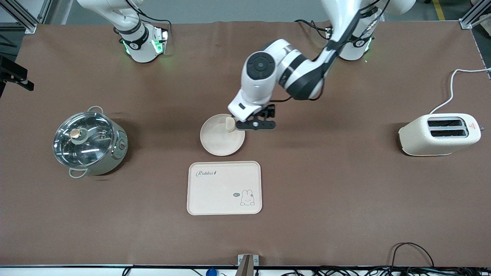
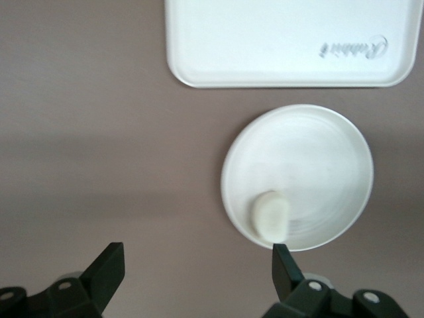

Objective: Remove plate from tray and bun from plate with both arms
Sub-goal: 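Lower the left gripper onto the white bun and grasp it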

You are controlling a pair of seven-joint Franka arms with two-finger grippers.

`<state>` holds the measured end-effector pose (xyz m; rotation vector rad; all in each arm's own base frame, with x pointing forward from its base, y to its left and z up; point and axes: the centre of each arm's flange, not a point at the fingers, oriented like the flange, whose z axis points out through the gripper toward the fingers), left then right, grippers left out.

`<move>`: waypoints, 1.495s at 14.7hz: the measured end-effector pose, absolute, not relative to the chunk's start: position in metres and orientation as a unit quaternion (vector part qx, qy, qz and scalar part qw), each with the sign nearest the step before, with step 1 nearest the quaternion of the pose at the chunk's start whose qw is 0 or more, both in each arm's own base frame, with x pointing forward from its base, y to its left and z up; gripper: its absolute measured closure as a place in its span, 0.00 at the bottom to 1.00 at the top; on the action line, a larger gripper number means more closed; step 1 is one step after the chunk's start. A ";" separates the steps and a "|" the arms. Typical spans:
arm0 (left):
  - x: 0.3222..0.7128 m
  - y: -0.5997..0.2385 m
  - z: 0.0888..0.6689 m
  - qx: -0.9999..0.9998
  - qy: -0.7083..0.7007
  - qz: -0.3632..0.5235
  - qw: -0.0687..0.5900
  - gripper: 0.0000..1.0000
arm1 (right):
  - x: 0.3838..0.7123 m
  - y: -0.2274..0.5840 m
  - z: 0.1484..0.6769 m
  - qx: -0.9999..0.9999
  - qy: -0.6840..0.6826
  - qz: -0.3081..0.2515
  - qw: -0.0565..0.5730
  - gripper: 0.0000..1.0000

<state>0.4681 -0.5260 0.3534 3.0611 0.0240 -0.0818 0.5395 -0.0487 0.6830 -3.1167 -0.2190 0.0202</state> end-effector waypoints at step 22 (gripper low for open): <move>0.412 -0.593 0.199 0.999 -0.010 -0.015 0.051 0.83 | 0.539 -0.057 0.680 -0.998 -0.059 0.013 0.001 0.00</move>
